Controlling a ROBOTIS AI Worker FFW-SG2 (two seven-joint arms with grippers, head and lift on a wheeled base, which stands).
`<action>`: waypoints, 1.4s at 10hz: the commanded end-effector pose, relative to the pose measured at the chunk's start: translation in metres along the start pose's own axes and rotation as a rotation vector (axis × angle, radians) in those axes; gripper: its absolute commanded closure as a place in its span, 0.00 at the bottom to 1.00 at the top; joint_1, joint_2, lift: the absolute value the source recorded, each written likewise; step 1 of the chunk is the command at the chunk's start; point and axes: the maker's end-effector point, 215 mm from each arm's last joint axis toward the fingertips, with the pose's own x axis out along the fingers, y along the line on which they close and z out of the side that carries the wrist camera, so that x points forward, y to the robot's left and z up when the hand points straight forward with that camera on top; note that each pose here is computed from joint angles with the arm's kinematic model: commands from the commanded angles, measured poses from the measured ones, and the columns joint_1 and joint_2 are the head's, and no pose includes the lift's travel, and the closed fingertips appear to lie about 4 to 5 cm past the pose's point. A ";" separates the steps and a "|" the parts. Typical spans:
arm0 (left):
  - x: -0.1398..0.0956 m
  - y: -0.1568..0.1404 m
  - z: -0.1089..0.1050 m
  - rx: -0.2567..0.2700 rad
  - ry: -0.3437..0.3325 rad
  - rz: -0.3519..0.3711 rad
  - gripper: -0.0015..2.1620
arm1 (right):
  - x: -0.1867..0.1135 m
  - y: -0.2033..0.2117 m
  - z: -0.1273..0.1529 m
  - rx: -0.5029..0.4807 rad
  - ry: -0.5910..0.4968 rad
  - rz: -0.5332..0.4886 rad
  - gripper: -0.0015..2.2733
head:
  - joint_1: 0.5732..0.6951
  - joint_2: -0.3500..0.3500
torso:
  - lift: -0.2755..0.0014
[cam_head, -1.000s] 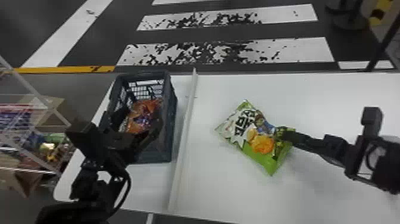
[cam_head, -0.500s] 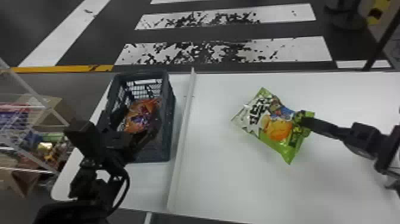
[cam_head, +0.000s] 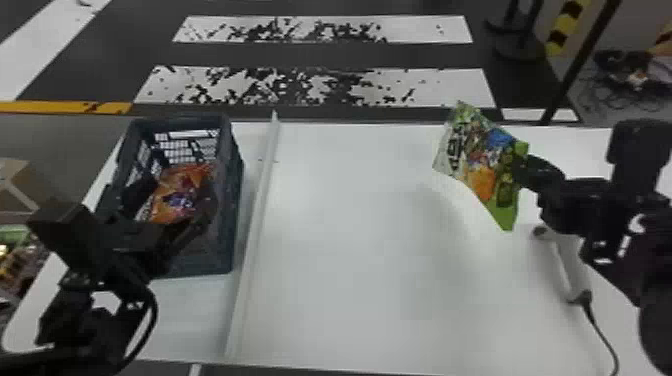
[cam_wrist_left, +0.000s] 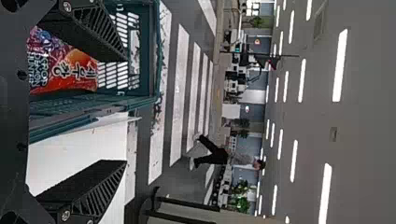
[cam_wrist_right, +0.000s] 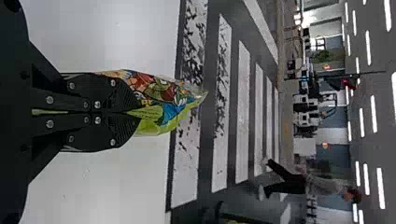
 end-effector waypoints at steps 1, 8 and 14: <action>0.000 0.000 0.000 0.000 0.000 0.000 0.05 | -0.005 0.018 -0.003 -0.318 -0.024 -0.094 0.99 | 1.00 0.56 | 0.65; 0.001 -0.002 -0.003 -0.005 0.006 -0.007 0.05 | -0.045 0.115 -0.141 -1.018 0.185 -0.032 0.46 | 1.00 0.71 | 0.65; 0.001 0.000 -0.008 -0.011 0.014 -0.007 0.05 | -0.067 0.185 -0.128 -0.611 0.171 0.259 0.03 | 1.00 0.87 | 0.65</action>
